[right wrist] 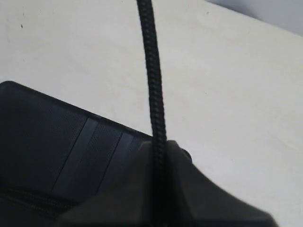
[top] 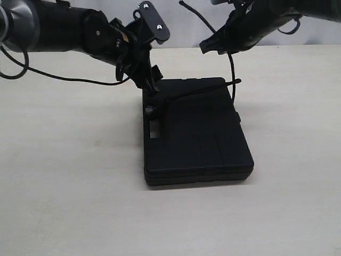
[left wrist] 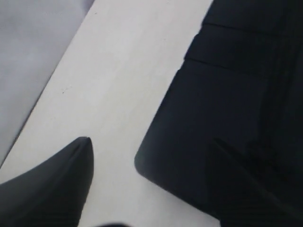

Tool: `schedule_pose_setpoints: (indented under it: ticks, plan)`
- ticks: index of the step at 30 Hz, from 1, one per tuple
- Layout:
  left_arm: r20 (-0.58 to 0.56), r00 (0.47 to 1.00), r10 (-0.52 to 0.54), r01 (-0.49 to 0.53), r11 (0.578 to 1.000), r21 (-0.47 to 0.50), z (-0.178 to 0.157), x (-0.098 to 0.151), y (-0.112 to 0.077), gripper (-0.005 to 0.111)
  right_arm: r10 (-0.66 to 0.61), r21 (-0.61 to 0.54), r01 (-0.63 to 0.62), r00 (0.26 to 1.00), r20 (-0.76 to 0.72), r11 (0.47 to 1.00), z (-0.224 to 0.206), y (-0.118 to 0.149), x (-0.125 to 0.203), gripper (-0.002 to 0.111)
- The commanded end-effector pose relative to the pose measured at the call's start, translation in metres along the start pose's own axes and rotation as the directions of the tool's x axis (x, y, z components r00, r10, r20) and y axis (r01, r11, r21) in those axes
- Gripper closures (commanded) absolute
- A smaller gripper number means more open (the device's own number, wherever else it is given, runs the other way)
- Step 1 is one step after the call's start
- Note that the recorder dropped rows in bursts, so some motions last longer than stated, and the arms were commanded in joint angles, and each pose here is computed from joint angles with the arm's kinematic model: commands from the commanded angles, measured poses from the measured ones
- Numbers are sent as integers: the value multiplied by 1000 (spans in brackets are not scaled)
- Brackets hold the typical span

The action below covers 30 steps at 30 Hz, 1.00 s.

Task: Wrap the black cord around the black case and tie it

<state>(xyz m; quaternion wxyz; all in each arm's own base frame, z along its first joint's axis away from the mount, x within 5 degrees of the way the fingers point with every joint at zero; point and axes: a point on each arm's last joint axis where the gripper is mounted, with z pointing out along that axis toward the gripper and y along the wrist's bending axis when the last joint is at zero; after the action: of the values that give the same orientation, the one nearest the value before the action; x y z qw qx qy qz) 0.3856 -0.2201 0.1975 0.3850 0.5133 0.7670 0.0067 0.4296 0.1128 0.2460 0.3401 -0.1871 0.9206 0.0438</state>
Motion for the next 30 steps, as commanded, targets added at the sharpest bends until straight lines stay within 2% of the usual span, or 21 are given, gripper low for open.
schedule_pose_setpoints:
  ticks: [1, 8, 17, 19, 24, 25, 30]
  plan:
    - [20, 996, 83, -84, 996, 30, 0, -13, -15, 44, 22, 24, -27, 986, 166, 999, -21, 1, -1, 104]
    - [15, 980, 199, -199, 979, 52, 27, -6, -35, 44, 37, 33, -47, 964, 264, 998, -51, 2, 1, 104]
    - [32, 982, 185, -186, 982, 20, 40, -3, -36, 46, 38, 30, -47, 969, 244, 998, -51, 3, 7, 104]
    - [19, 982, 190, -191, 981, 33, 45, 1, -39, 56, 36, 34, -45, 970, 240, 998, -50, 2, 8, 104]
    - [-33, 962, 271, -267, 959, 98, 48, 10, -45, 99, 42, 46, -54, 972, 231, 997, -48, -5, 10, 104]
    - [-39, 958, 285, -279, 954, 111, 48, 10, -46, 105, 48, 51, -61, 973, 226, 997, -47, -9, 11, 104]
    - [-60, 923, 380, -364, 913, 182, 47, 15, -51, 107, 134, 80, -148, 978, 162, 986, -30, -37, 25, 104]
